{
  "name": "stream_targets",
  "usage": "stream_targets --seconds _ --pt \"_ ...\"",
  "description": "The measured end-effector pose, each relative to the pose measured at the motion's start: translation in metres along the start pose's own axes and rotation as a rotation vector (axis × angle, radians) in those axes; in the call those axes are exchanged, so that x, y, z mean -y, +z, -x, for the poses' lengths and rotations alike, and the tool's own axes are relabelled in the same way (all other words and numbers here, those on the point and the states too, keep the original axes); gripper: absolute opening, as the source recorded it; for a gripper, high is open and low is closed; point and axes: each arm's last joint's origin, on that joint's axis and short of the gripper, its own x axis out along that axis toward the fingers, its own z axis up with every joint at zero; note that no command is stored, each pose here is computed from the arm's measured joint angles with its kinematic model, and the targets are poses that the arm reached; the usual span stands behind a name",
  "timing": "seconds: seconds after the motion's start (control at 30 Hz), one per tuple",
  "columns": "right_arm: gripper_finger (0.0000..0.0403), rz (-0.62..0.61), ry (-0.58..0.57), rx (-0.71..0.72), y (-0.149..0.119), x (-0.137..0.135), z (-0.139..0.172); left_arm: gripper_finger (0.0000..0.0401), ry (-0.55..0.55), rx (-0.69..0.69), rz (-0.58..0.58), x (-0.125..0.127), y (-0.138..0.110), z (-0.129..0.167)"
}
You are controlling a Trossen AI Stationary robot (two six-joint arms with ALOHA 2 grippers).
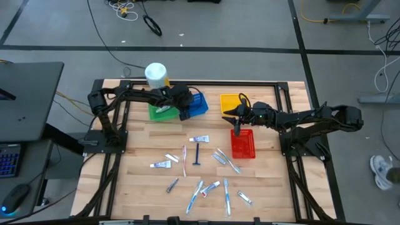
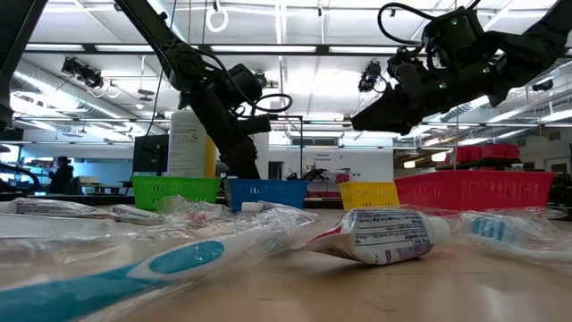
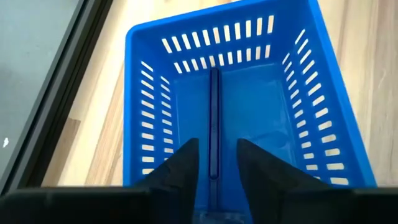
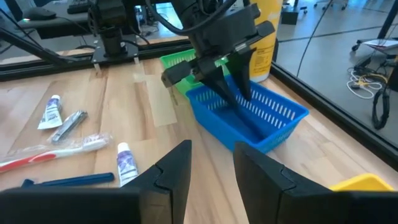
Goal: Pick & Place Travel size toiletries
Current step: Put the green toothbrush into the yellow bin
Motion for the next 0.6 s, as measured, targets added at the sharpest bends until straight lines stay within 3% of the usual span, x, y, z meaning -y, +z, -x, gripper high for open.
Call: stream_targets --seconds 0.17,0.33,0.43,0.6 --pt "0.0131 0.004 0.012 -0.001 0.0 -0.003 0.0 0.0155 0.007 0.008 0.034 0.0 0.001 0.0" --pt "0.0131 0.006 0.021 -0.001 0.0 -0.005 0.0 0.0159 0.033 0.0 0.024 0.002 0.002 0.004" --pt "0.0131 0.007 0.025 -0.002 0.0 -0.006 0.0 0.0151 0.064 0.027 0.034 0.003 0.01 0.018" --pt "0.0131 0.002 0.026 -0.024 -0.003 -0.006 0.0 0.0135 0.004 0.087 0.046 0.014 0.023 0.059"
